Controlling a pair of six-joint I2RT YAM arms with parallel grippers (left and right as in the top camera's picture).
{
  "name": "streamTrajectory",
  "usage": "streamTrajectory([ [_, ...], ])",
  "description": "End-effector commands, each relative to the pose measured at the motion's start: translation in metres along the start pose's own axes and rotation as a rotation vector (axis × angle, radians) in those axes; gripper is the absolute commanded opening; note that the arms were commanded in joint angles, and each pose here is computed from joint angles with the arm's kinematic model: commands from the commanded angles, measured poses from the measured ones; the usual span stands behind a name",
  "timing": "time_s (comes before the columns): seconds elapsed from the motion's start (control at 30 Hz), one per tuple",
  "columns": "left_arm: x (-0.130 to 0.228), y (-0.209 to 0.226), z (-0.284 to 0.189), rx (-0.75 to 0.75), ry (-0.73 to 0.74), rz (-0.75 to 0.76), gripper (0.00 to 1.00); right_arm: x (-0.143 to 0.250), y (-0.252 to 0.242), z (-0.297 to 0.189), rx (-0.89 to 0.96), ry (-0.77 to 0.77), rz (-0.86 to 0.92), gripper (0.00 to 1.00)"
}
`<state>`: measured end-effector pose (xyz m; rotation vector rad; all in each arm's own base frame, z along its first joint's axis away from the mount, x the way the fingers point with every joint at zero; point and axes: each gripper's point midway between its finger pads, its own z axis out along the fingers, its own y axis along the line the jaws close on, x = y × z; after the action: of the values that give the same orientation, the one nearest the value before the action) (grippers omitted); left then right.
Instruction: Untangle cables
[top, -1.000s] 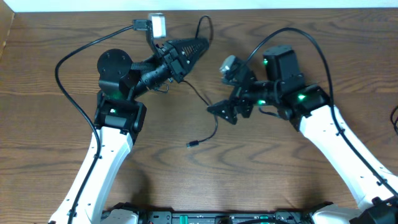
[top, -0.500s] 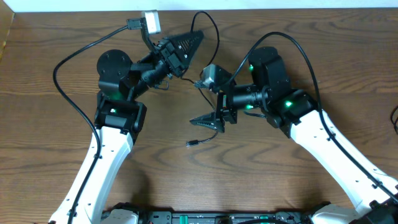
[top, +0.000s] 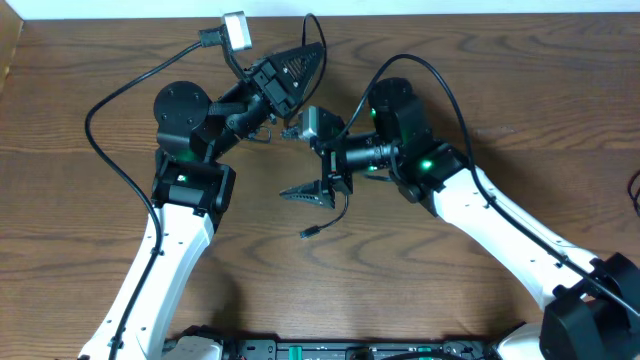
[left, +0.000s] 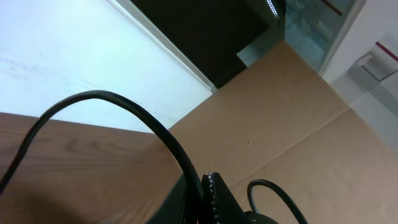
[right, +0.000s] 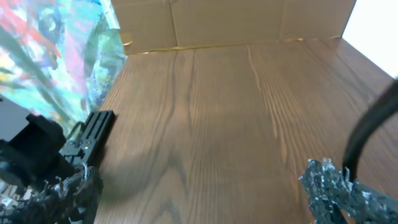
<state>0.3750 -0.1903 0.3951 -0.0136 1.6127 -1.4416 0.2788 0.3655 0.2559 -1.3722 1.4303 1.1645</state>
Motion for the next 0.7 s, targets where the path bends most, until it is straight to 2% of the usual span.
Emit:
streamTrajectory([
  [0.0,-0.01,-0.018,-0.007,0.021,-0.046,0.021,0.09,-0.004,0.0,0.002,0.004,-0.013,0.0,0.99],
  [0.3,-0.012,-0.013,-0.008,0.004,-0.05,0.029,0.08,0.018,-0.012,-0.007,0.058,0.057,0.093,0.99],
  [0.67,-0.01,-0.012,-0.008,0.0,-0.046,0.018,0.09,0.021,-0.038,-0.013,0.191,0.082,0.032,0.99],
])
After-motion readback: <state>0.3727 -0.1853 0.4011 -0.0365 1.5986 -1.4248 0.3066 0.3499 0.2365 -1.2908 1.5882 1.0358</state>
